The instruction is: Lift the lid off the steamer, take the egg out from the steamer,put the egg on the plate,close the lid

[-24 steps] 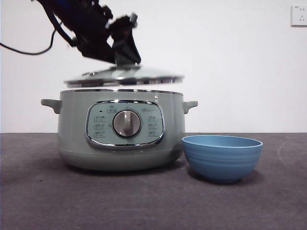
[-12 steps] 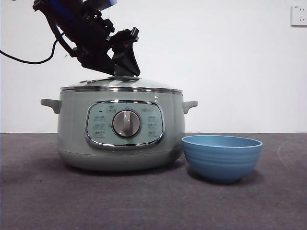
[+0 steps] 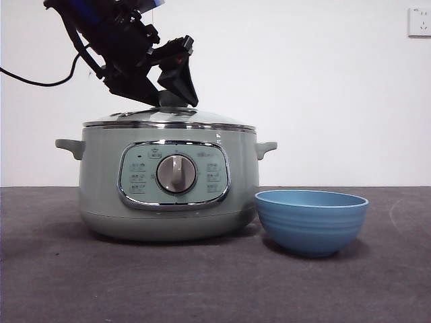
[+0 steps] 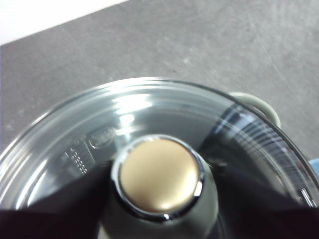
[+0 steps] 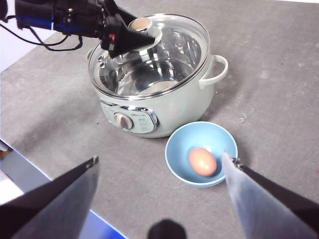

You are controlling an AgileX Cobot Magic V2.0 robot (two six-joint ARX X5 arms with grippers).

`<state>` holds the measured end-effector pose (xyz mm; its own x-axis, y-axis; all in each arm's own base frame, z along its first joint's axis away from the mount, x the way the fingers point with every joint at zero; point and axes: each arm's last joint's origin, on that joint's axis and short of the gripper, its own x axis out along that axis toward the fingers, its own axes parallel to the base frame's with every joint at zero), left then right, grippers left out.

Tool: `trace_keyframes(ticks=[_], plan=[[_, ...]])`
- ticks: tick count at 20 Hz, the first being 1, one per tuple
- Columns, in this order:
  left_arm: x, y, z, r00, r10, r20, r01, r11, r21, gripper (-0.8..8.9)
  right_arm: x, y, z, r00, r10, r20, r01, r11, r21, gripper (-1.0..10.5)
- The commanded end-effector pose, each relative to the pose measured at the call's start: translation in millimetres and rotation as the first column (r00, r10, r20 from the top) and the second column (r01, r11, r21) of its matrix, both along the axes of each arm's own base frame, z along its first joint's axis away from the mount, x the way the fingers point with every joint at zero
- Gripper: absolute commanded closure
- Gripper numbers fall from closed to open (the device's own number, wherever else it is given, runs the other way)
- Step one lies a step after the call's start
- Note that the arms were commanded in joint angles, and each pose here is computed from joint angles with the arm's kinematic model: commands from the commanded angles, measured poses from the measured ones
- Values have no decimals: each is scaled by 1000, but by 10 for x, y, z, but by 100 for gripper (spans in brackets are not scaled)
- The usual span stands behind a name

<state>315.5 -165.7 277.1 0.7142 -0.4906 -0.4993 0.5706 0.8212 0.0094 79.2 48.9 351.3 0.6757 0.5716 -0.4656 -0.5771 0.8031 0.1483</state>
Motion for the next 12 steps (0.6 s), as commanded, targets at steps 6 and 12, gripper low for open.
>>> trace_keyframes(ticks=[6,12], plan=[[-10,2,253,999,1,41,0,1000,-15,309,-3,1,-1,1000,0,-3,0,1000,8,529],[-196,98,848,1000,-3,12,3,1000,-2,310,-4,2,-1,1000,9,6,-8,1000,-2,529]])
